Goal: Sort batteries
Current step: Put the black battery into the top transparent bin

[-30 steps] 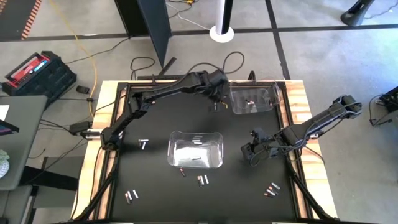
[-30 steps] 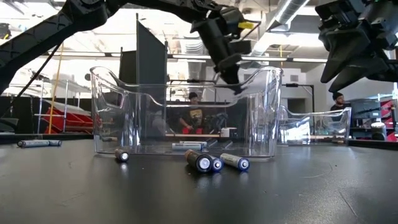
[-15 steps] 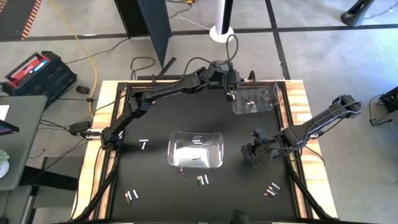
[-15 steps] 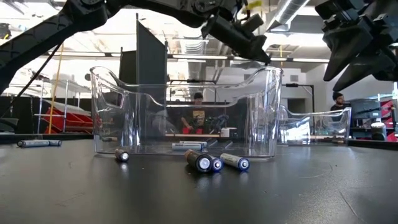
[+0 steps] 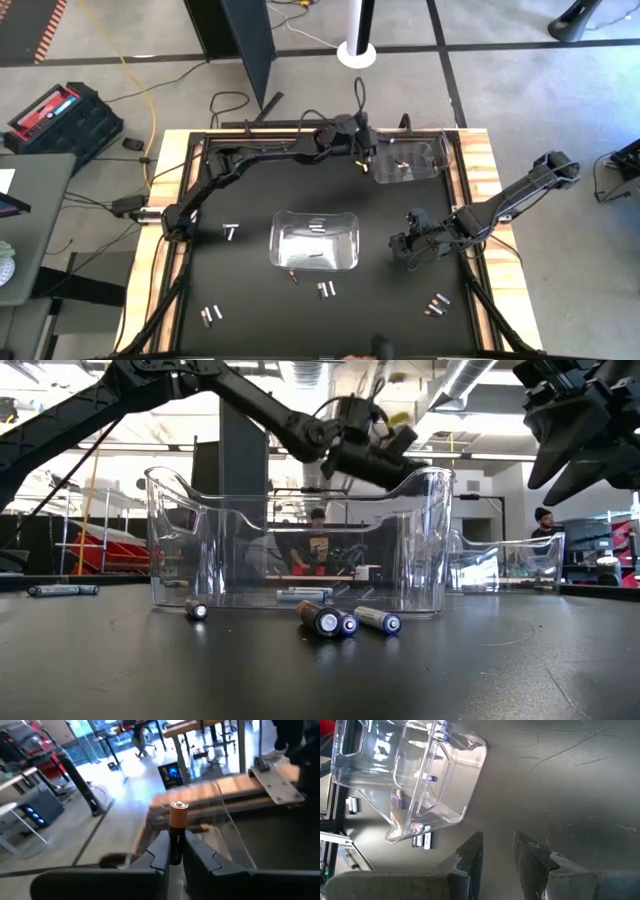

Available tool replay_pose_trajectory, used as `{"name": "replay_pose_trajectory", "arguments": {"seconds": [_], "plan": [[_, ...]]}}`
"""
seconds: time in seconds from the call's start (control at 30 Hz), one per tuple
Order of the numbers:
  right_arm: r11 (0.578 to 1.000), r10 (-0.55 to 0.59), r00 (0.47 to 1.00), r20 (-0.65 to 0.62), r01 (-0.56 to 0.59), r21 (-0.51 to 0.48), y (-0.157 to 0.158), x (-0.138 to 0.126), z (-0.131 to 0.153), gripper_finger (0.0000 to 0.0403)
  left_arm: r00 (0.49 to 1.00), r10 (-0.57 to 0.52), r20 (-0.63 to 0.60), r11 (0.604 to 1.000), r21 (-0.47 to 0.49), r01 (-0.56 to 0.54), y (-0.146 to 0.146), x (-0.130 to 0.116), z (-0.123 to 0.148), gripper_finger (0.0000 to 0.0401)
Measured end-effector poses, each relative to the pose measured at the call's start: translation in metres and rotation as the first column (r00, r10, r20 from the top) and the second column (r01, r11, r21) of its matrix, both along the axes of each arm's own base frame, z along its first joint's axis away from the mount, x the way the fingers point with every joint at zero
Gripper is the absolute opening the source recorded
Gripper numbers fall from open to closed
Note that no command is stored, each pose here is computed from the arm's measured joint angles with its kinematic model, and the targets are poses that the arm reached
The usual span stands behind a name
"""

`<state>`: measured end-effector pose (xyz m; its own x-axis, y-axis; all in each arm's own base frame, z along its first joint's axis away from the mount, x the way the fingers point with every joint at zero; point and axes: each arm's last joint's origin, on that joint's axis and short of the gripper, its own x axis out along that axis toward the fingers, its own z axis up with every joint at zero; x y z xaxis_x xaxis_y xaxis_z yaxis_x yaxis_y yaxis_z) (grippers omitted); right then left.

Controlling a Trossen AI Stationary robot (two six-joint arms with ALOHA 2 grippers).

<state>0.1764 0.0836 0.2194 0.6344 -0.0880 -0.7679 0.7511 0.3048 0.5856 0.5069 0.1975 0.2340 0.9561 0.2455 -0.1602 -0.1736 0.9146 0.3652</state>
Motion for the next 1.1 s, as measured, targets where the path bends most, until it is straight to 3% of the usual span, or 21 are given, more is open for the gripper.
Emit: {"name": "replay_pose_trajectory", "arguments": {"seconds": [0.2,0.63,1.1], "plan": [[1.000,0.003,1.000,-0.008,-0.003,-0.006,0.000,-0.001,0.000,0.0127,0.998,-0.061,-0.036,0.998,-0.030,0.060,-0.007,-0.001,-0.014,0.0028],[1.000,0.003,1.000,-0.012,-0.003,-0.009,0.000,-0.001,-0.001,0.0127,0.994,-0.056,-0.097,0.990,-0.132,0.043,-0.010,-0.002,-0.022,0.0028],[1.000,0.003,1.000,-0.012,-0.003,-0.009,0.000,-0.001,-0.001,0.0127,0.992,-0.057,-0.115,0.990,-0.134,0.041,-0.011,-0.002,-0.024,0.0028]]}}
